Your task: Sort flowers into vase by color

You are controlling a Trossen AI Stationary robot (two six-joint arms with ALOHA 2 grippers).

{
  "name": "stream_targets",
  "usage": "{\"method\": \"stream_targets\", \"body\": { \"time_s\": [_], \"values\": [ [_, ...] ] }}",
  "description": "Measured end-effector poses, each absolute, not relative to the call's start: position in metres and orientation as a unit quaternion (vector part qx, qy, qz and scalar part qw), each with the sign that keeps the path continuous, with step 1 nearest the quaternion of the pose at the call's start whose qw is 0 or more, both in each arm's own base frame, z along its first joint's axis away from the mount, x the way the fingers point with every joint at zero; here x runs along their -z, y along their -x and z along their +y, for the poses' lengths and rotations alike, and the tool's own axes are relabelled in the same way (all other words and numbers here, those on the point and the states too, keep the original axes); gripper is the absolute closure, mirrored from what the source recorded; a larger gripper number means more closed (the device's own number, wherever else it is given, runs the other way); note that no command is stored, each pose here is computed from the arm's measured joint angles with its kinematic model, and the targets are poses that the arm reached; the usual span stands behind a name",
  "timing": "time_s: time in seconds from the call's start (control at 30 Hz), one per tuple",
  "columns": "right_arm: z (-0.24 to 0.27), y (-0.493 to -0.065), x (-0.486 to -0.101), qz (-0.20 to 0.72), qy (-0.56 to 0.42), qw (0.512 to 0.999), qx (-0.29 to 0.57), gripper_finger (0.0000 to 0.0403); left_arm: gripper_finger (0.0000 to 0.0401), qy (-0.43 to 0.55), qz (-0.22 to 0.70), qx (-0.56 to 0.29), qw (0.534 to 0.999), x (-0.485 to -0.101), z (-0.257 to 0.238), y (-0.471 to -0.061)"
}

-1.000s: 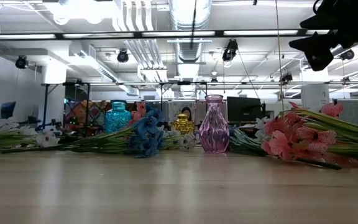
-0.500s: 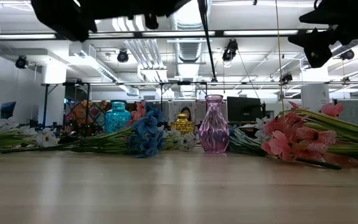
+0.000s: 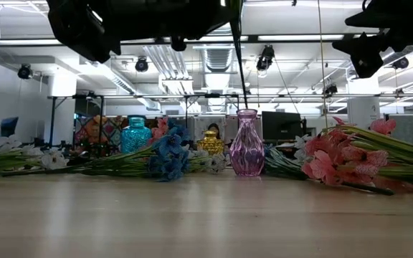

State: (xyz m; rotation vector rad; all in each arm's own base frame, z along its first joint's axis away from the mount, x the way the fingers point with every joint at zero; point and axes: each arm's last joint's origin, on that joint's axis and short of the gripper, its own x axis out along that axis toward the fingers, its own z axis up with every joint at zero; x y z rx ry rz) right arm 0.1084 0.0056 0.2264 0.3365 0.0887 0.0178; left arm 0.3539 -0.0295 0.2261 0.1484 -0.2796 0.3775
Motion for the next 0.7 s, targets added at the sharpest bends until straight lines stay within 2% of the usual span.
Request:
{"method": "stream_targets", "body": {
  "time_s": [0.47, 0.7],
  "values": [
    [0.0056, -0.1084, -0.2264, 0.044, -0.167, 0.985, -0.009, 0.0193, 0.04, -0.059, -0.119, -0.196, 0.972, -0.2223, -0.0283, -0.355],
    [0.0056, -0.1085, -0.2263, 0.044, -0.167, 0.985, -0.009, 0.0193, 0.0361, -0.056, -0.101, -0.194, 0.974, -0.2184, -0.0284, -0.3561]
  ]
}}
